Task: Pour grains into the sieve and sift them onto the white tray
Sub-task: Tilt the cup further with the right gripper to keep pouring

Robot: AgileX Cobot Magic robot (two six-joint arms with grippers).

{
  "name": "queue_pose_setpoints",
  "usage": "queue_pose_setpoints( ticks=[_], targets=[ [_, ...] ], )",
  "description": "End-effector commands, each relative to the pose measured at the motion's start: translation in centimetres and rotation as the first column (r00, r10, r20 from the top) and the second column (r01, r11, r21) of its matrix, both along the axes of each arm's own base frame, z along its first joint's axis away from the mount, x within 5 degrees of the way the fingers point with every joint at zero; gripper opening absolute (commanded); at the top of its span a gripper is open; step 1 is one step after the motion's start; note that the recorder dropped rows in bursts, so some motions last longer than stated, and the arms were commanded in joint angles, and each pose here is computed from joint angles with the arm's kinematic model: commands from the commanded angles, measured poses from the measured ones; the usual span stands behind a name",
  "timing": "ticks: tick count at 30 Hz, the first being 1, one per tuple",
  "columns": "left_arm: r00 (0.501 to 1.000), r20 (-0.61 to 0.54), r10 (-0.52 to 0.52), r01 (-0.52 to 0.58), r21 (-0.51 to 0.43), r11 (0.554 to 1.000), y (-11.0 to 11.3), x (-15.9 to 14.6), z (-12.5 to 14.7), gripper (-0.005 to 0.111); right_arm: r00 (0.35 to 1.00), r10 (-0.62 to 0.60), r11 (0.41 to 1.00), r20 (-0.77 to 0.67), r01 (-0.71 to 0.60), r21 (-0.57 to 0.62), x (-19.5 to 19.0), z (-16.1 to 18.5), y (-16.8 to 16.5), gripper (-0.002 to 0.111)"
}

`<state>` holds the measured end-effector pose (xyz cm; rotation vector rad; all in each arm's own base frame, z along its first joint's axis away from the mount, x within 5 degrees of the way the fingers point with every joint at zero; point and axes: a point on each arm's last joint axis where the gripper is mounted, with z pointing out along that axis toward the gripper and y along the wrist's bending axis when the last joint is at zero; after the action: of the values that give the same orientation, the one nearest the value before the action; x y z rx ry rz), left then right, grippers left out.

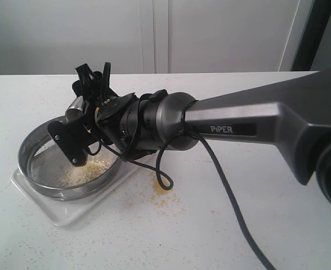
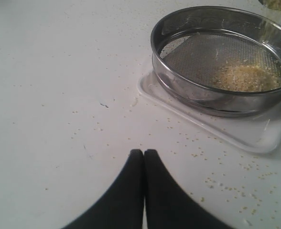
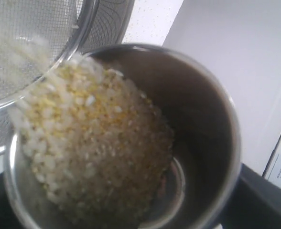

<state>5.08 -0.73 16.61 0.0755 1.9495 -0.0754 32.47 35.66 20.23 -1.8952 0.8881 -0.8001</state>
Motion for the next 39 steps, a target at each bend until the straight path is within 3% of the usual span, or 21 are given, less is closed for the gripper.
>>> queue_pose_setpoints(
  ticks=[1, 39],
  targets=[
    [1.0, 0.001, 0.001, -0.001, -0.006, 1.0, -0.02, -0.01, -0.11, 0.0, 0.999, 0.012, 1.0, 0.034, -0.011, -0.018, 0.12, 0.71, 0.05, 0.0],
    [1.0, 0.001, 0.001, -0.001, -0.006, 1.0, -0.02, -0.01, -0.11, 0.0, 0.995, 0.009, 0.994, 0.103, 0.003, -0.113, 0.4, 0.88, -0.35, 0.0]
  ],
)
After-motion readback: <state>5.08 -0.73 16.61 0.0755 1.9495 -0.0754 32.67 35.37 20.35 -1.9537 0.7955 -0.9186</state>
